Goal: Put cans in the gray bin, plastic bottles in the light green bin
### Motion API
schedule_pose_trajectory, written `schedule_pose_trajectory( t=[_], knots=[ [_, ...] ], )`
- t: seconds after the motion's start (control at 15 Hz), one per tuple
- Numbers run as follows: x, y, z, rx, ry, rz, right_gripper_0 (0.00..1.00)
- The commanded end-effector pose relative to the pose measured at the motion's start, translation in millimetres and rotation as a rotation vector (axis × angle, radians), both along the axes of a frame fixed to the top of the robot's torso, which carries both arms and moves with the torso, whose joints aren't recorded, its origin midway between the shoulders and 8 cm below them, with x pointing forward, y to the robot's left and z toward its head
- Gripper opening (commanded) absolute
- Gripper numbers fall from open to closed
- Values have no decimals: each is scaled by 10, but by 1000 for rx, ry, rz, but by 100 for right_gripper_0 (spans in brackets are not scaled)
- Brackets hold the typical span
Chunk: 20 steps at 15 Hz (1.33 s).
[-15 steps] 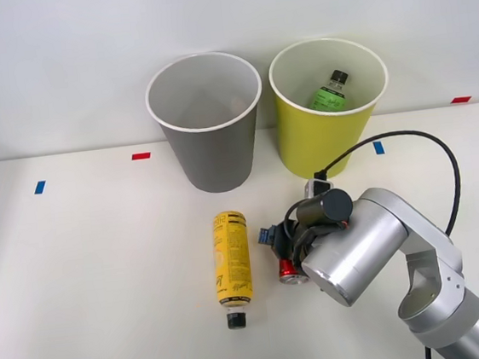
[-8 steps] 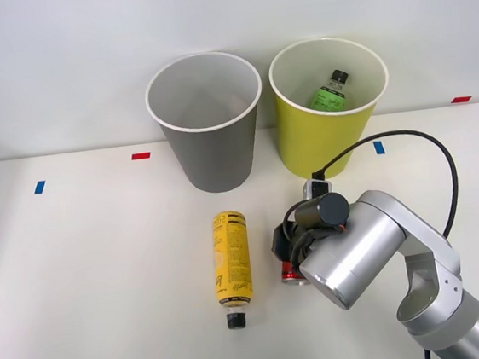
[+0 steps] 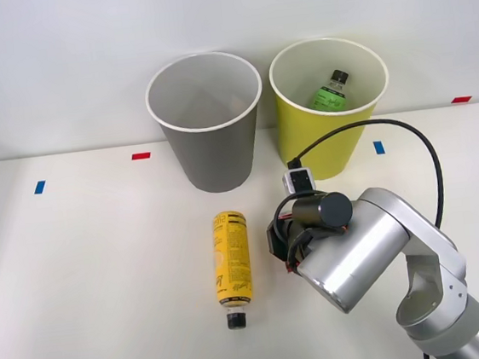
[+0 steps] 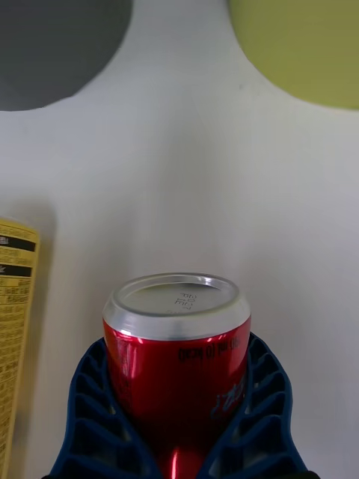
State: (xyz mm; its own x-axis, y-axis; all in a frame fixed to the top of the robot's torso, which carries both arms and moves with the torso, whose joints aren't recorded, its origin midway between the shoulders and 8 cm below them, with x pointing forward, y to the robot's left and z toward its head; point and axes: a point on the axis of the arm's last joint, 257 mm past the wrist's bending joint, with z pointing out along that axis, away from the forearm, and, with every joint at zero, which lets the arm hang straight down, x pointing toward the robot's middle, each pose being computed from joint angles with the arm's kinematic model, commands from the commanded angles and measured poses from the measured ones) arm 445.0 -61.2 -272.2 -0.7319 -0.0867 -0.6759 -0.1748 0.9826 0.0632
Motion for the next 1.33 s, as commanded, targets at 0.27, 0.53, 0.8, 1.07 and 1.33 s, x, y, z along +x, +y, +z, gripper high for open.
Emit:
schedule_pose_trajectory(
  t=[0.27,0.53,0.8,1.07,1.33],
  knots=[
    [82,183,659,0,-277,194,0],
    [171,408,1192,117,-443,277,0],
    [248,599,1824,284,-628,295,0],
    [125,666,2348,359,-742,318,0],
    [167,845,2896,456,-816,324,0]
  ],
)
